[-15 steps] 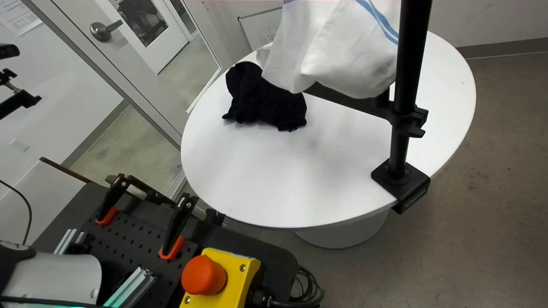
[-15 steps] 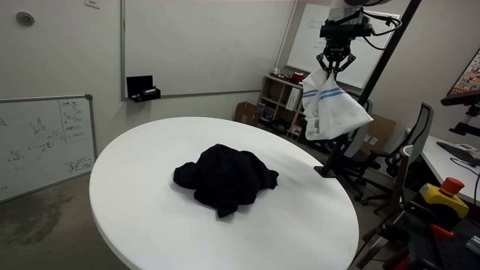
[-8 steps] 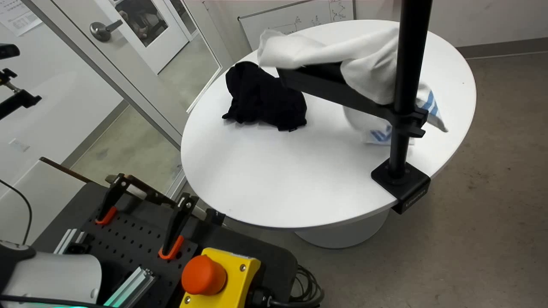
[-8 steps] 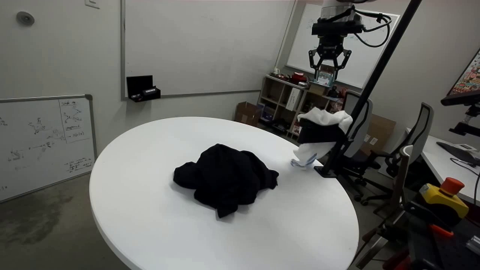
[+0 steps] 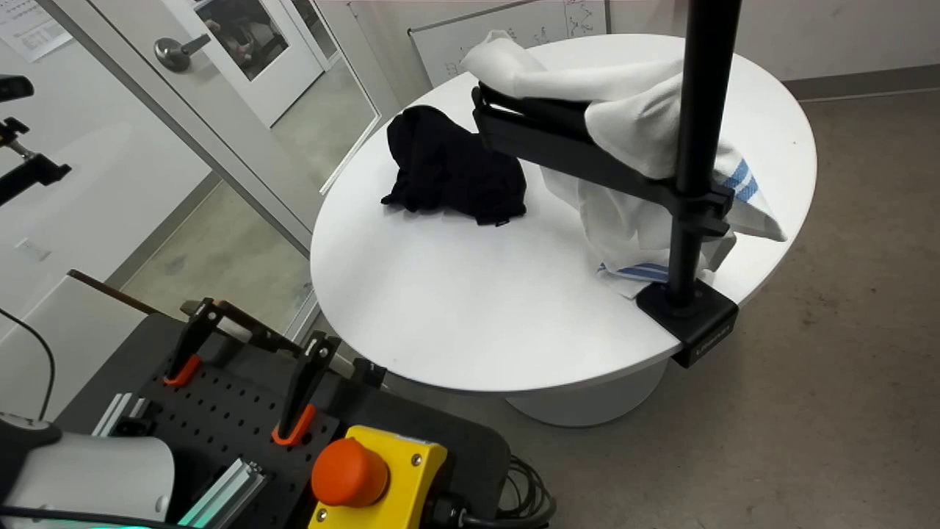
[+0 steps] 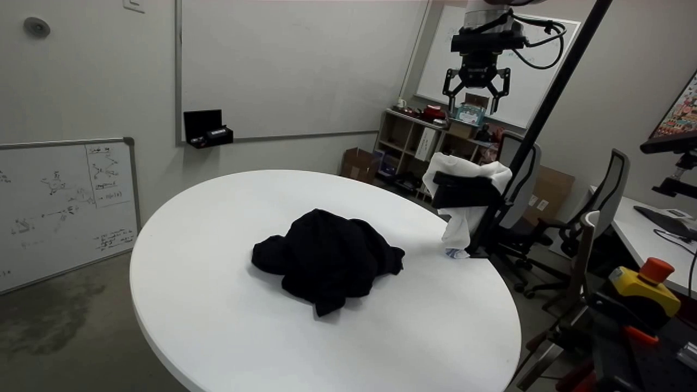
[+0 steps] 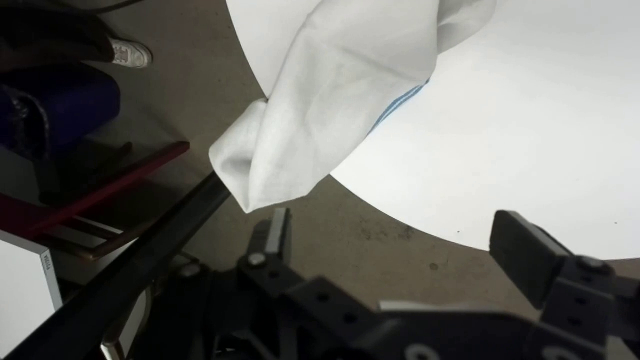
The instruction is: Pick up the towel from the table and put it on the tripod.
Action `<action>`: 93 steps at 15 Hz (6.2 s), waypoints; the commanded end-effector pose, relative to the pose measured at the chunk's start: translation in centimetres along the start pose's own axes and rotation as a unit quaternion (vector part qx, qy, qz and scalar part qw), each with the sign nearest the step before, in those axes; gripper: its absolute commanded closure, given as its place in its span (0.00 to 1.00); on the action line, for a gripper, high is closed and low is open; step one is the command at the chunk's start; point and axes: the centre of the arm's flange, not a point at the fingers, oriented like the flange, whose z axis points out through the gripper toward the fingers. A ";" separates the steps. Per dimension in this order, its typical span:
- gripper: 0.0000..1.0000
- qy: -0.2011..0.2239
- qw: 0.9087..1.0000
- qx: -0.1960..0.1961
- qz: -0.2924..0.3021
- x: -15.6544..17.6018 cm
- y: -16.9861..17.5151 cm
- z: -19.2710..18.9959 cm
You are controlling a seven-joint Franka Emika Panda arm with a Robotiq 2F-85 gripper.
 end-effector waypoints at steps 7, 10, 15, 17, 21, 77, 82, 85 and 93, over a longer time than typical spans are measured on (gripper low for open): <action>0.00 -0.079 0.996 0.034 -0.030 -9.7 1.4 1.2; 0.00 -0.079 0.996 0.025 -0.028 -11.5 3.4 2.2; 0.00 -0.051 0.998 0.032 -0.015 -14.4 7.6 3.5; 0.00 -0.029 0.999 0.030 -0.003 -15.3 9.2 3.7; 0.00 0.039 0.998 0.028 0.034 -16.3 12.3 4.0; 1.00 0.161 0.974 0.135 0.079 -5.9 5.1 13.5; 1.00 0.171 0.963 0.183 0.101 -4.7 7.5 9.7; 1.00 0.175 0.955 0.212 0.110 -4.5 9.0 7.3; 1.00 0.201 0.929 0.291 0.107 -6.0 15.3 -0.1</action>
